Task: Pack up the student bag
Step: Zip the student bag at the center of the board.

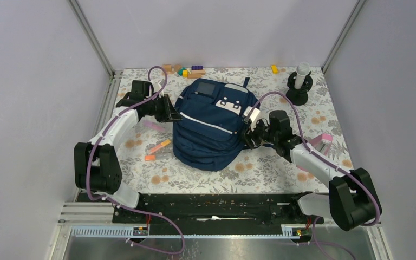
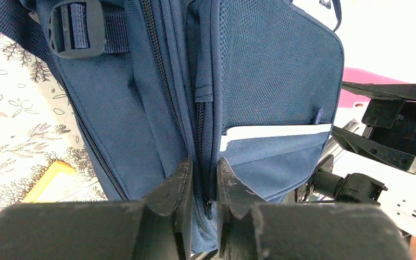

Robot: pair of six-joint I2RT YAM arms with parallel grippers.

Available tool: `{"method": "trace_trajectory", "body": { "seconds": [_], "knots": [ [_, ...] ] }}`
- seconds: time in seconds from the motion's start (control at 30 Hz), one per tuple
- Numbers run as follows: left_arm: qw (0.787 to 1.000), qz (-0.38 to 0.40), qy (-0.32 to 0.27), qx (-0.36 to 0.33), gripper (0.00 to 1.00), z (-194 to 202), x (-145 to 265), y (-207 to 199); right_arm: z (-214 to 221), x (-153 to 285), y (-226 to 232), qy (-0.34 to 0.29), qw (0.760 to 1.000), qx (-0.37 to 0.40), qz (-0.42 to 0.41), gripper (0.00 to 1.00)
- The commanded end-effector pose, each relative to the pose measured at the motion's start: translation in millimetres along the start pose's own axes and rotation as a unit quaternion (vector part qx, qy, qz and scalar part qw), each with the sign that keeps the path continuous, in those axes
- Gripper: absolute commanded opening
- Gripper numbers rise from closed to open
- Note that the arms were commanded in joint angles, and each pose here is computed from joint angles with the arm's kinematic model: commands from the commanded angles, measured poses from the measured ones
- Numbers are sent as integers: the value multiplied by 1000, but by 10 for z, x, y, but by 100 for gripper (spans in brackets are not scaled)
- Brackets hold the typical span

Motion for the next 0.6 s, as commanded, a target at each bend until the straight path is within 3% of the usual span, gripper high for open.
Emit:
{"method": "trace_trajectory", "body": {
  "seconds": [0.0,0.57],
  "knots": [
    [998,29,-37,-41,0,-254,139,-191,-389,-64,-56,-66,997,43,-20,66],
    [998,34,-31,-37,0,-237,130,-199,-431,-297,21,-51,995,82,-40,66]
  ]
}}
Point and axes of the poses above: each gripper's point midway between its finger pads, its own x axis back along the fingers, its own y axis along the line the jaws close on, z = x × y, the point moved 3 cm from there along x, back along the fingers, and after that the axes turned 10 degrees about x, right-handed, at the moved point
